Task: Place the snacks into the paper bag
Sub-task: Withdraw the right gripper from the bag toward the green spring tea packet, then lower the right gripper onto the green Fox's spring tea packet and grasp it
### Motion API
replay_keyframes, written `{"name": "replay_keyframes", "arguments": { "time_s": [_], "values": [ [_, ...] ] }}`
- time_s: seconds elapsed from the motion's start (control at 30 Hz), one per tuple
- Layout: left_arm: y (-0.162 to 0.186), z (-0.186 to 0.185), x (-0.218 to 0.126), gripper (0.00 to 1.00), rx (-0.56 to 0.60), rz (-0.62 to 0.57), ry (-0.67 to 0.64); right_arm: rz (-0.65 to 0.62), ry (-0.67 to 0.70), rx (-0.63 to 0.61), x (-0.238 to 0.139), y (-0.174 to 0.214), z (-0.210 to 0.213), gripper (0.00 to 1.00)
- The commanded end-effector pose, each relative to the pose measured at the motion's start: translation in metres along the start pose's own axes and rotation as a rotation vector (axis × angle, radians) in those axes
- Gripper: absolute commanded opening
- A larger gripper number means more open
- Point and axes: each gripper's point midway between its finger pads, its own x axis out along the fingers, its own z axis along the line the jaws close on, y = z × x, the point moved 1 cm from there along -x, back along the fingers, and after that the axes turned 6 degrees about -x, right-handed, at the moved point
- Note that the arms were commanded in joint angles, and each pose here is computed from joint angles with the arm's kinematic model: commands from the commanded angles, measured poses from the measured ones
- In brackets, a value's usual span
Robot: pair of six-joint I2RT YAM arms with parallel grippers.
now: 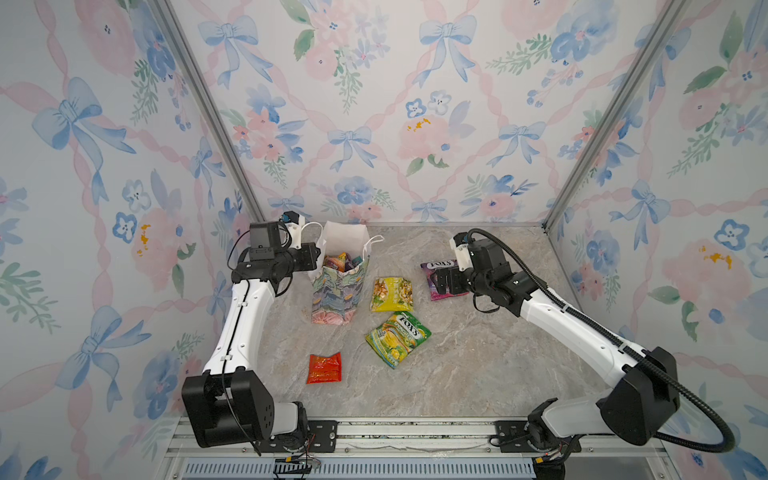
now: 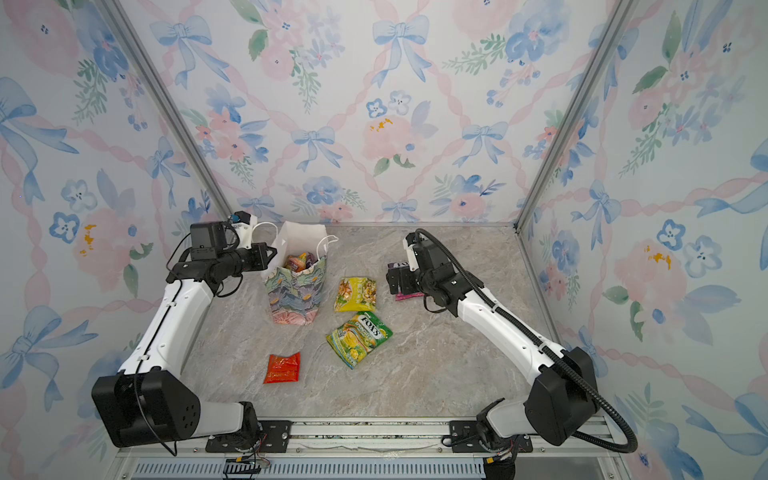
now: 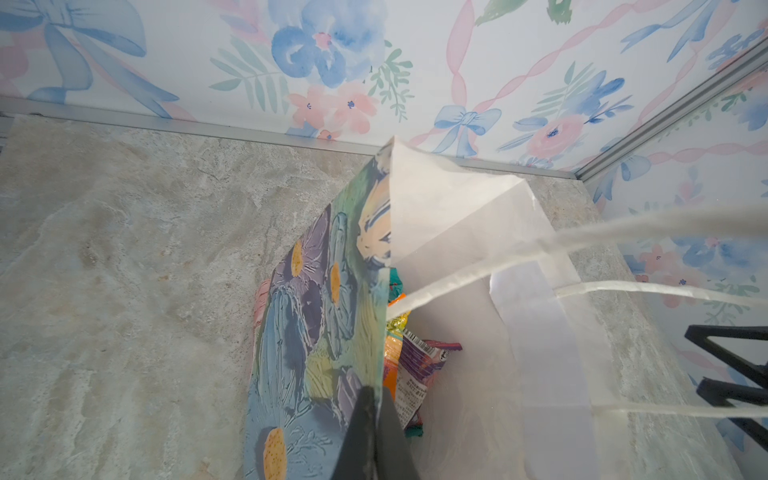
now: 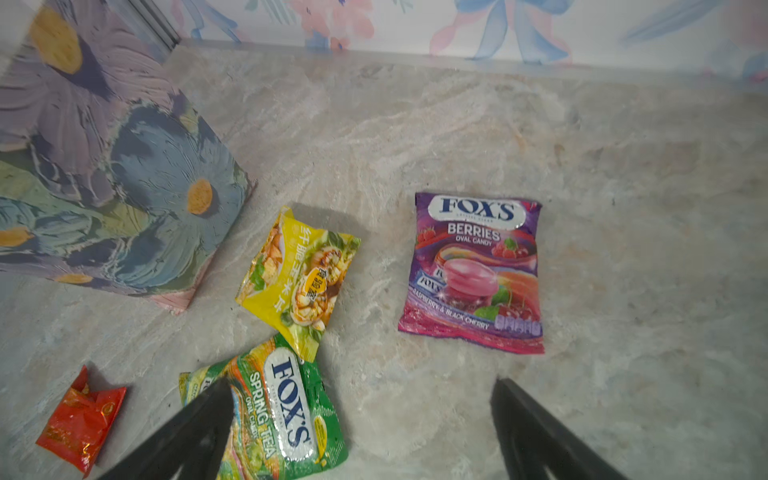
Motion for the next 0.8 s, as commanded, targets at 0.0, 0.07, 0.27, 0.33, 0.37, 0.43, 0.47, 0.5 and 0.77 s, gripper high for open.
{"name": "replay_keyframes", "arguments": {
  "time_s": [0.0,0.07,0.27,0.33,0.37,0.43,0.47,0.5,0.77],
  "values": [
    [0.004,0.004,-0.003,0.00,-0.019,0.004,-0.017,0.114,-0.081,0.031,0.014,0.029,0.009,0.99],
    [0.005,0.004,-0.003,0.00,-0.018,0.004,-0.016,0.191,-0.134,0.024,0.025,0.046,0.016,0.96],
    [0.005,0.004,-0.004,0.00,-0.020,0.004,-0.017,0.392,-0.231,-0.021,0.064,0.089,0.039,0.85],
    [0.005,0.004,-0.003,0.00,-0.019,0.005,-0.016,0.423,-0.243,-0.040,0.073,0.096,0.045,0.83],
    [0.005,0.004,-0.004,0.00,-0.019,0.004,-0.016,0.433,-0.247,-0.048,0.078,0.098,0.048,0.81],
    [0.005,0.004,-0.003,0.00,-0.020,0.005,-0.015,0.445,-0.254,-0.067,0.085,0.103,0.053,0.80],
    [0.004,0.003,-0.004,0.00,-0.019,0.002,-0.013,0.453,-0.255,-0.074,0.089,0.105,0.055,0.80],
    [0.005,0.003,-0.003,0.00,-0.018,0.004,-0.011,0.462,-0.258,-0.079,0.092,0.108,0.057,0.80],
    [0.005,0.003,-0.004,0.00,-0.016,0.002,-0.010,0.500,-0.263,-0.132,0.113,0.121,0.072,0.82]
  ]
}}
